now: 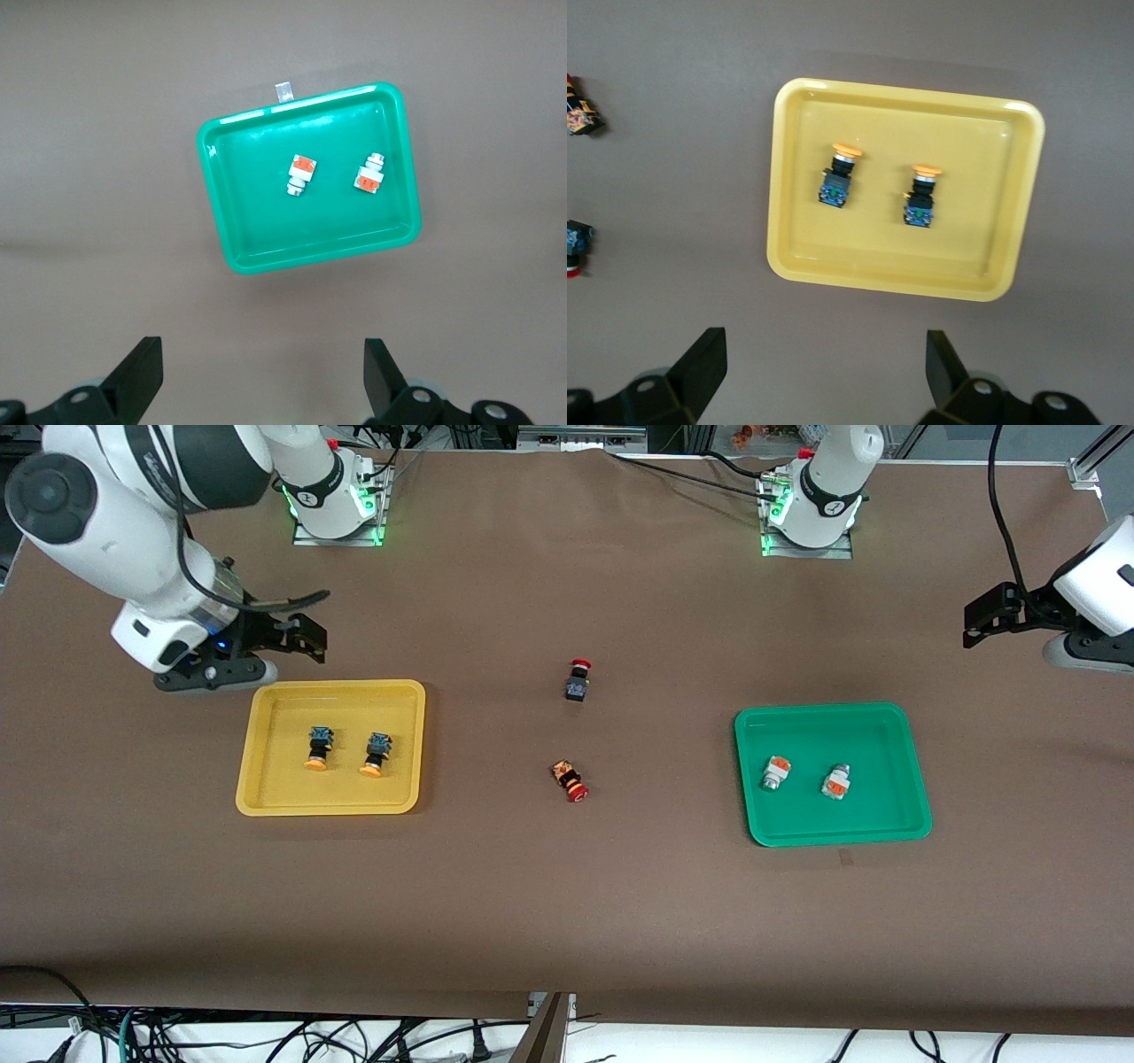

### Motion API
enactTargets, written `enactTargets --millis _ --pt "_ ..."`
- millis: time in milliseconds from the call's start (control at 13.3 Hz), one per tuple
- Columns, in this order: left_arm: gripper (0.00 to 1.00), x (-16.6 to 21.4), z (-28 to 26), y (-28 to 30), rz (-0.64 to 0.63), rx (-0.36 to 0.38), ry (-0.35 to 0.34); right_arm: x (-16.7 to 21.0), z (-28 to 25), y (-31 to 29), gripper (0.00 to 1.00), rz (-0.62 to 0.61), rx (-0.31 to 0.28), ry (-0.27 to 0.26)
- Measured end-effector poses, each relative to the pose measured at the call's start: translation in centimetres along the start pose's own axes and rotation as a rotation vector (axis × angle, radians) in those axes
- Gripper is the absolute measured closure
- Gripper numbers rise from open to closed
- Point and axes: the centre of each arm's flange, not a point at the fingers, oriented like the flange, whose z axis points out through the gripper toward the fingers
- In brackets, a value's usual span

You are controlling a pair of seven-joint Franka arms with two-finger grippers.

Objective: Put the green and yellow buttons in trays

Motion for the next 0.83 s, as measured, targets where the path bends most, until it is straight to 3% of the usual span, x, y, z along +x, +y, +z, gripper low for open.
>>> enactTargets --millis 451,827 --pt "0.0 -0.4 0.0 1.4 0.013 -0.006 0.025 0.0 -0.8 5.8 0.0 -0.061 -0.02 0.007" --pt "0.0 -0.4 0.2 1.5 0.015 -0.006 0.02 0.4 -4.2 5.4 0.0 -0.071 -0.023 0.059"
